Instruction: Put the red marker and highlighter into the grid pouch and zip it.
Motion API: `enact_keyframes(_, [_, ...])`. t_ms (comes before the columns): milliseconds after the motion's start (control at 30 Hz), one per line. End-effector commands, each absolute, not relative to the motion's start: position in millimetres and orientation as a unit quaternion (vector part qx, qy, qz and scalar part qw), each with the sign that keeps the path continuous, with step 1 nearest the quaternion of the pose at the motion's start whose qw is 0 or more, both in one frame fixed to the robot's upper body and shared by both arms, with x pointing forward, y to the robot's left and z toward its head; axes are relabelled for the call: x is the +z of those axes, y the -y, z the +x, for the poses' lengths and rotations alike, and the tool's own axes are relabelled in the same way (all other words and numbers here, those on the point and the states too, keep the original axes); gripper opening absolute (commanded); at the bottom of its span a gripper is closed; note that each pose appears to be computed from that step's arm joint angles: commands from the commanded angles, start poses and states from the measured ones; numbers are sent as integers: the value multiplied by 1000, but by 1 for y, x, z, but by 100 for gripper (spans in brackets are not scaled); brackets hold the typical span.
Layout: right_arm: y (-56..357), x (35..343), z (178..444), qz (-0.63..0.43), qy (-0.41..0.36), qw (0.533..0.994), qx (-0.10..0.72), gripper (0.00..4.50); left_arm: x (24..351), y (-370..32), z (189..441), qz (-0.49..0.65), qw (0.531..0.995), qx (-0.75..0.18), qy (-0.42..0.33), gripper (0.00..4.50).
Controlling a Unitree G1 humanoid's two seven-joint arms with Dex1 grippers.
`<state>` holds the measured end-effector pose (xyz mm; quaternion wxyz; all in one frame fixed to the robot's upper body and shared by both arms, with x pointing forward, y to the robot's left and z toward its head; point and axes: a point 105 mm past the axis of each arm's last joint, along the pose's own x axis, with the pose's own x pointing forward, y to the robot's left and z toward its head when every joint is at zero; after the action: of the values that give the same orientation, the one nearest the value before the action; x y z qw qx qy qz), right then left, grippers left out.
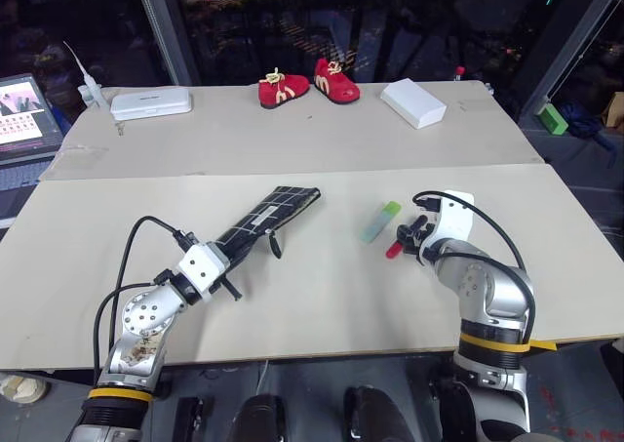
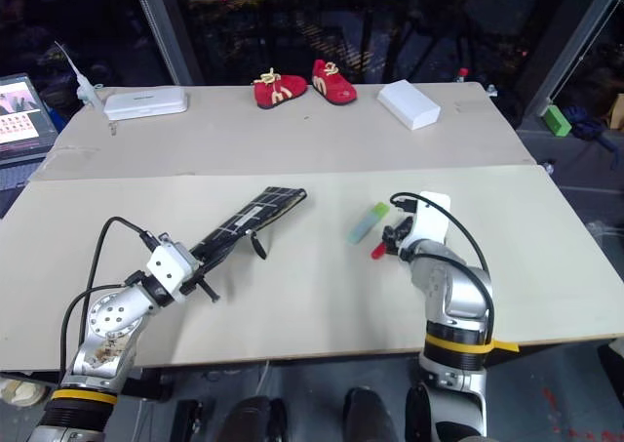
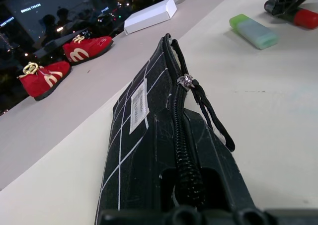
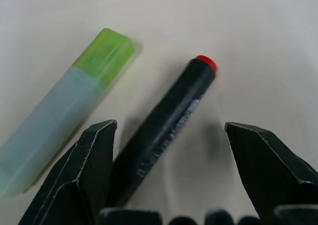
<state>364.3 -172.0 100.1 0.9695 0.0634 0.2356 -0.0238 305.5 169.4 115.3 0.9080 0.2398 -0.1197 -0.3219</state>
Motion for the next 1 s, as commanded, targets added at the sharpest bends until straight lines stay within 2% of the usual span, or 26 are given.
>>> enact_keyframes(33, [166,101,366,51,-223,973,-19,388,127,-169,304,247,906,-314,143,0])
enact_keyframes(233, [171,85,361,34,-240,970,-28,388,128,-172,303,248,909,-303,144,0])
enact_keyframes(367, [177,81,359,40,-240,969,-47,278,129,-175,301,251,910,-298,143,0])
enact_keyframes(533, [178,85,361,50,-227,971,-52,96,131,-178,301,255,909,-297,143,0])
enact_keyframes(600, [180,87,363,52,-220,972,-56,51,133,-179,301,257,909,-297,144,0])
enact_keyframes(833, [176,99,371,59,-194,979,-35,50,136,-182,302,260,908,-296,144,0])
enact_keyframes(900, [165,126,382,73,-130,989,13,50,136,-182,301,260,907,-298,144,0])
enact_keyframes(933, [156,151,386,45,-70,995,58,50,136,-182,301,259,907,-299,144,0])
enact_keyframes(1000, [143,178,387,-10,-1,993,116,50,136,-181,301,258,907,-300,144,0])
